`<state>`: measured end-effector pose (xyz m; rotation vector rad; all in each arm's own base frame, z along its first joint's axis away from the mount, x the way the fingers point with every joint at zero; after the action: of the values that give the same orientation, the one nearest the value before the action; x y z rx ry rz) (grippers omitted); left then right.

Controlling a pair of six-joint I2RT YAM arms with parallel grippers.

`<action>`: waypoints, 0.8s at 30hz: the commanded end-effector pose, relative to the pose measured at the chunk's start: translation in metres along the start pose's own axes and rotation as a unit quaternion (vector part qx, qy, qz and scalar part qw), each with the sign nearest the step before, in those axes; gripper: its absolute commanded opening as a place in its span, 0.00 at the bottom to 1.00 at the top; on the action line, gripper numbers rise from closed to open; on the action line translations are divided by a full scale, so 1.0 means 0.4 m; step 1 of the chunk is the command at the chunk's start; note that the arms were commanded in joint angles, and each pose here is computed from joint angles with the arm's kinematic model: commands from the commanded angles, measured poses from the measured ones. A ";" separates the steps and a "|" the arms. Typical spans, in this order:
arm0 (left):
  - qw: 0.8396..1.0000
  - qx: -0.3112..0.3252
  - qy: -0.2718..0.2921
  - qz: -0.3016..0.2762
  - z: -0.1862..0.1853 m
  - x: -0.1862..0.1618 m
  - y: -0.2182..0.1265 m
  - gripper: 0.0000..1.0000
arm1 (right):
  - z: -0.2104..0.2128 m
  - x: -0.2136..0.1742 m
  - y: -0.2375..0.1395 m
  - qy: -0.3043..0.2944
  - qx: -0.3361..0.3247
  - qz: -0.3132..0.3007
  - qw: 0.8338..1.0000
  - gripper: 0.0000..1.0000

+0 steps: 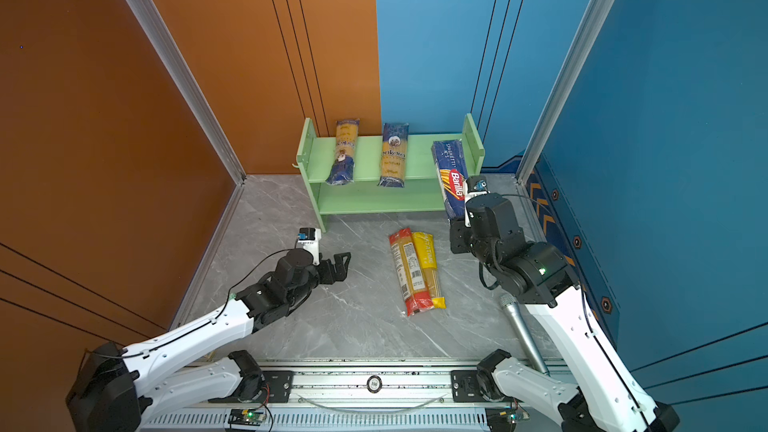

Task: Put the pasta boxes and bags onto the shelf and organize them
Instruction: 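Carry the upright Barilla box with the right gripper up onto the top shelf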

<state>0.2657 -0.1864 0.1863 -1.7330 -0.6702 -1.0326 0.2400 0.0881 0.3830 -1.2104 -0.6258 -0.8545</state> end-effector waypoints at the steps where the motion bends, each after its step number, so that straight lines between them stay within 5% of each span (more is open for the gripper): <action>1: 1.000 -0.007 0.003 -0.003 -0.005 0.003 0.002 0.98 | 0.039 0.140 -0.068 0.040 0.059 -0.111 0.991 0.00; 24: 1.000 -0.007 0.001 -0.003 0.000 0.009 0.002 0.98 | 0.039 0.250 -0.014 0.042 0.075 -0.154 0.984 0.00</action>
<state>0.2670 -0.1852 0.1847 -1.7316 -0.6688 -1.0260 0.2863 0.0801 0.3978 -1.1452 -0.6293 -0.9068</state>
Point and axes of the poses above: each gripper's point midway between its finger pads, its own y axis out along the fingers, its own z axis along the line the jaws close on, x = y × z, the point moved 3 cm from there along -y, back along the fingers, and after that the axes turned 15 degrees about y, right-handed, at the moved point
